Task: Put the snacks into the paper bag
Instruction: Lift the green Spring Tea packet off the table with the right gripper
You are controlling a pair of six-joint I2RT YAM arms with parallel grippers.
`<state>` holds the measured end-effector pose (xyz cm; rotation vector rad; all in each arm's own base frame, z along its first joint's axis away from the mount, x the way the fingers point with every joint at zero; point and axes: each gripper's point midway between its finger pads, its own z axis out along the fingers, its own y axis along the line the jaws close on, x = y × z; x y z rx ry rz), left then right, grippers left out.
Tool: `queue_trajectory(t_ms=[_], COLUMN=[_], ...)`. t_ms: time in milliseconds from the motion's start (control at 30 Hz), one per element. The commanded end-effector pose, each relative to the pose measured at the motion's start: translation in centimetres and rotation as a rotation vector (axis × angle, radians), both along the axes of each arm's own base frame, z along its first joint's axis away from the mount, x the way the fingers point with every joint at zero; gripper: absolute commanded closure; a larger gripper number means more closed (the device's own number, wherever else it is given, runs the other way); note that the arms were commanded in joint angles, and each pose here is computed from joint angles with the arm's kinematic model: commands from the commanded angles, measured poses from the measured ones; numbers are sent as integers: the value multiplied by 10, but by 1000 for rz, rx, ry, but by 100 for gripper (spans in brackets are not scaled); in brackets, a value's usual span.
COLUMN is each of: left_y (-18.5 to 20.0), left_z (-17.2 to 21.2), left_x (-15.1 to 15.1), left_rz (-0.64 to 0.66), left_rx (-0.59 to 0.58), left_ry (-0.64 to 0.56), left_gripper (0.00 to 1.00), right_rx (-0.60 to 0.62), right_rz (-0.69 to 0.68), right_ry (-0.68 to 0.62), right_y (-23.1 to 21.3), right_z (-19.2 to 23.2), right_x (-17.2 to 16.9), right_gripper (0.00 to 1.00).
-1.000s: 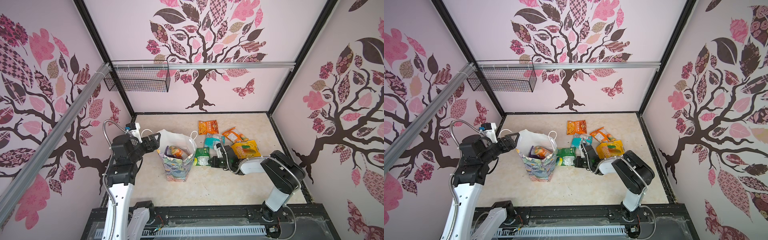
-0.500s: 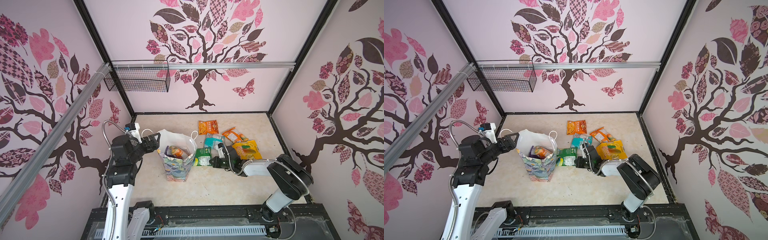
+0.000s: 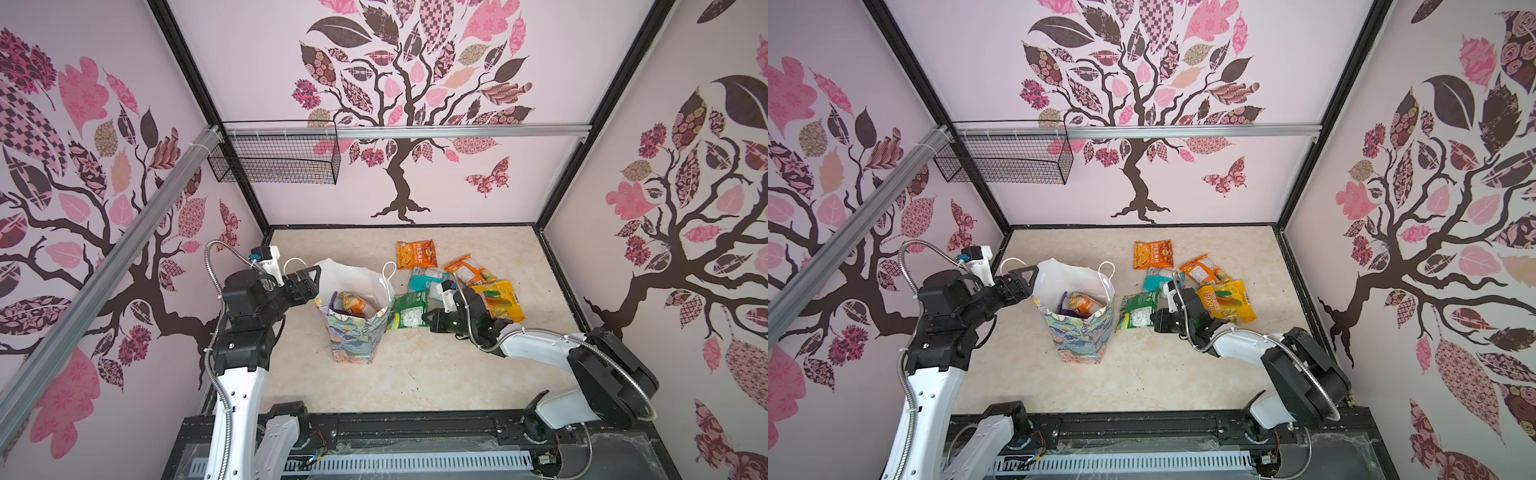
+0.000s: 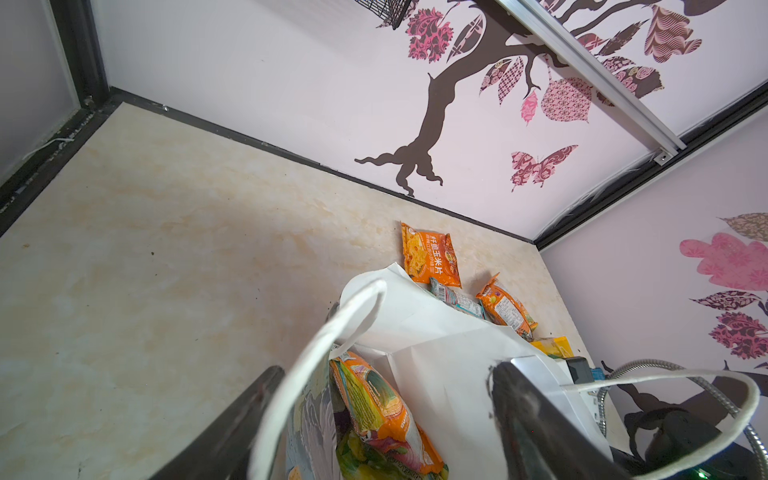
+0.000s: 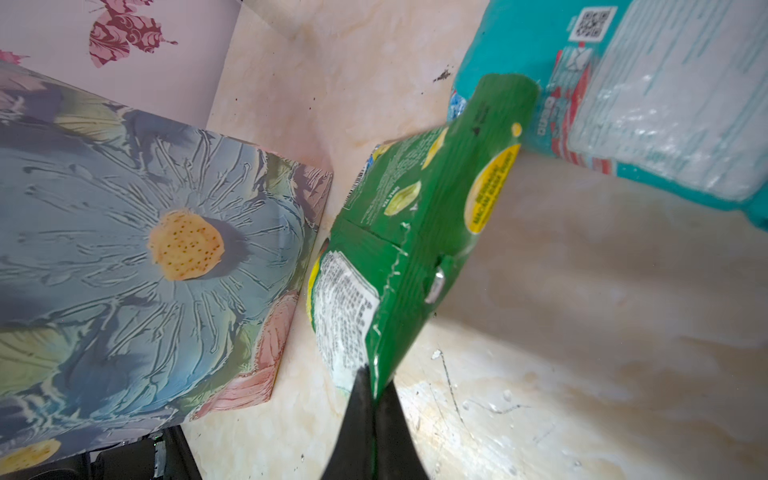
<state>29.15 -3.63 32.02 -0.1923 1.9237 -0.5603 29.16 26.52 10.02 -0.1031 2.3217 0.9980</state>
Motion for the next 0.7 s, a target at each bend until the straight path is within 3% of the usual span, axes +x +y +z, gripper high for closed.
queue_trajectory(t_ms=[0,667], left_y=[2,1], left_z=[-3,0], left_x=[1,-1], left_rz=[10,3], left_rx=[-6,-6], left_ry=[-9,-16], left_gripper=[19,19], right_rx=[28,114], right_rz=[11,24], right_ry=[-58,-178], right_y=[0,-15], right_z=[23,98], right_x=[0,-25], right_gripper=[100,100])
